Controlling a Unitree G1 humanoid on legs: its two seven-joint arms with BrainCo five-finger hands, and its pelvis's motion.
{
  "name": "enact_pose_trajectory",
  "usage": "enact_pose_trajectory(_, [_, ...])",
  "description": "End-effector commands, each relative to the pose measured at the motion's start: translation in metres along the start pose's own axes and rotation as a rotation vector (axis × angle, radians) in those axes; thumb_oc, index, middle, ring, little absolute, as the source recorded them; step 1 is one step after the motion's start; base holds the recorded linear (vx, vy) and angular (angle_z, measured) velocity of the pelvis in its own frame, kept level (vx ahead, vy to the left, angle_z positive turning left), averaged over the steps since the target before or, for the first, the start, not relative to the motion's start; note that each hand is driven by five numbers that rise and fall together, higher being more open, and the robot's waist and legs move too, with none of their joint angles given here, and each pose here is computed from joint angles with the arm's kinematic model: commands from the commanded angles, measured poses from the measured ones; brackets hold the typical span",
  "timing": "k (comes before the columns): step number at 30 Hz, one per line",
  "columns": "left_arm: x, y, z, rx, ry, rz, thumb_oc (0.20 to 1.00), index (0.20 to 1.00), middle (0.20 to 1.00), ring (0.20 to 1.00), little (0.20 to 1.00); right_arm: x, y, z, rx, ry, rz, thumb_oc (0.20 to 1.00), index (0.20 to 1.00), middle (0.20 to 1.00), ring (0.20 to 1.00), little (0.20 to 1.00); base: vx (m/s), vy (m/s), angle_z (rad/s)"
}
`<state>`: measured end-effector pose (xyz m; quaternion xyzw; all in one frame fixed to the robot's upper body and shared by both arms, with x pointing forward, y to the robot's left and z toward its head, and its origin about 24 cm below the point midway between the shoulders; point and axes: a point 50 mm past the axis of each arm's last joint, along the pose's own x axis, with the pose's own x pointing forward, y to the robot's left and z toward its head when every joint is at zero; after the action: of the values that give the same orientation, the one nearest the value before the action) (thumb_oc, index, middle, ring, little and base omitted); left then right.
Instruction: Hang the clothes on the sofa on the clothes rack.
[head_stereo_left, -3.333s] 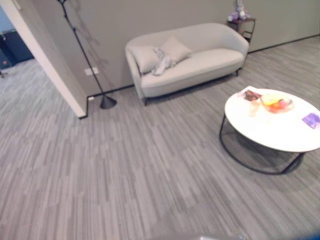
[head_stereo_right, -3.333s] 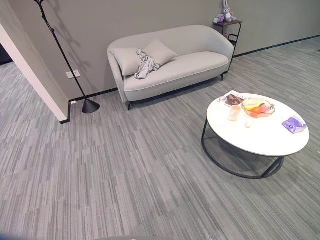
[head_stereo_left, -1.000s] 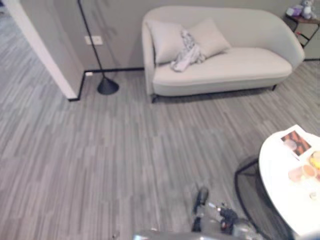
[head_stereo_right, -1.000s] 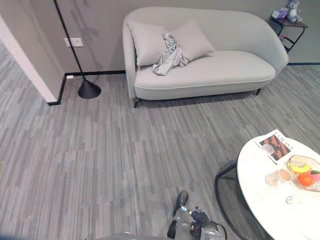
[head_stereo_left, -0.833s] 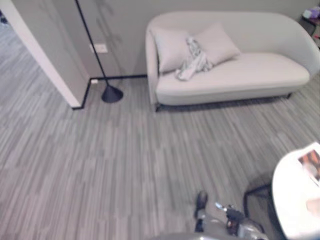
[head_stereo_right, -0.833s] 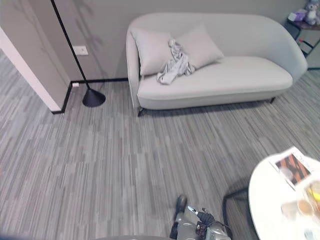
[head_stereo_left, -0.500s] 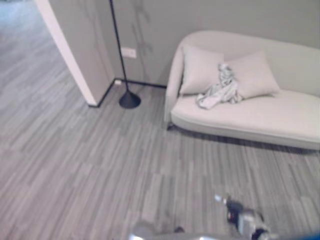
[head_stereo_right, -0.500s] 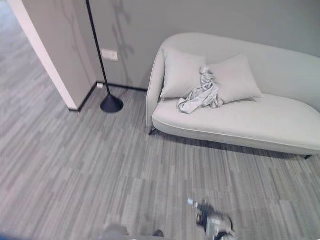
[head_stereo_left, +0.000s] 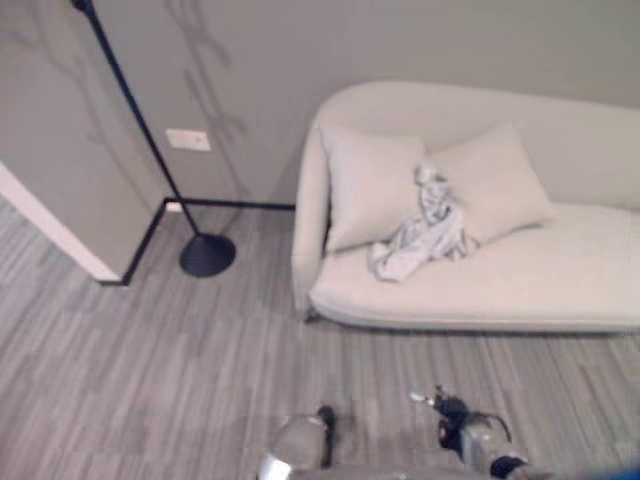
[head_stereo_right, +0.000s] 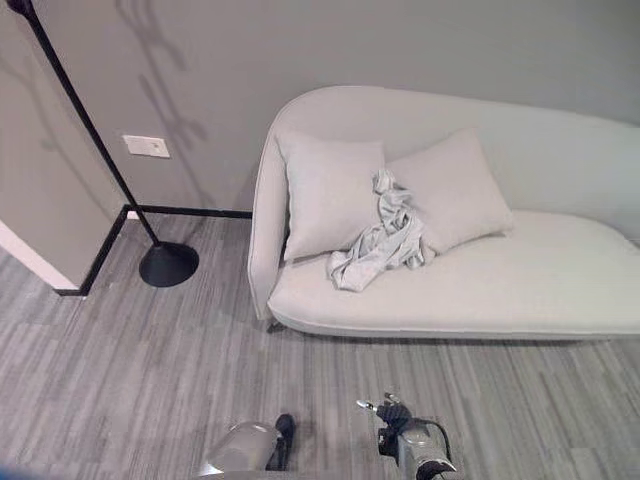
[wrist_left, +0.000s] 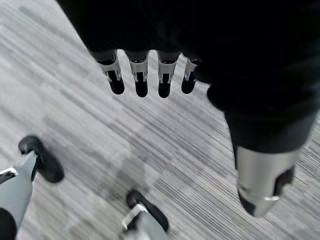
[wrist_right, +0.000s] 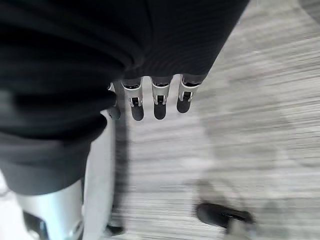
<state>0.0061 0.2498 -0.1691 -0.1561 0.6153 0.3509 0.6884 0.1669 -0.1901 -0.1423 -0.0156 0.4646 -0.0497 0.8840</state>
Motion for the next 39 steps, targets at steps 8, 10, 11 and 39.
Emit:
enact_pose_trajectory(8, [0.0,0.005,-0.004,0.033,-0.049,0.063,1.0,1.0,1.0,1.0,1.0,-0.022,-0.033,0.063,0.023,-0.383,-0.216,1.0,1.0,1.0,1.0,1.0,0.3,0.038,0.79])
enact_pose_trajectory(10, [0.0,0.004,-0.005,0.036,-0.05,0.062,1.0,1.0,1.0,1.0,1.0,-0.026,-0.038,0.068,-0.012,-0.417,-0.25,1.0,1.0,1.0,1.0,1.0,0.23,-0.111,0.43])
enact_pose_trajectory(11, [0.0,0.001,-0.004,0.034,-0.063,0.069,1.0,1.0,1.0,1.0,1.0,-0.036,-0.053,0.074,-0.103,-0.472,-0.351,1.0,1.0,1.0,1.0,1.0,0.17,-0.08,0.32])
enact_pose_trajectory(39, [-0.007,-0.054,0.028,0.395,-0.24,-0.021,1.0,1.0,1.0,1.0,1.0,-0.005,-0.099,0.088,0.635,-0.163,-0.605,1.0,1.0,1.0,1.0,1.0,0.15,-0.12,0.38])
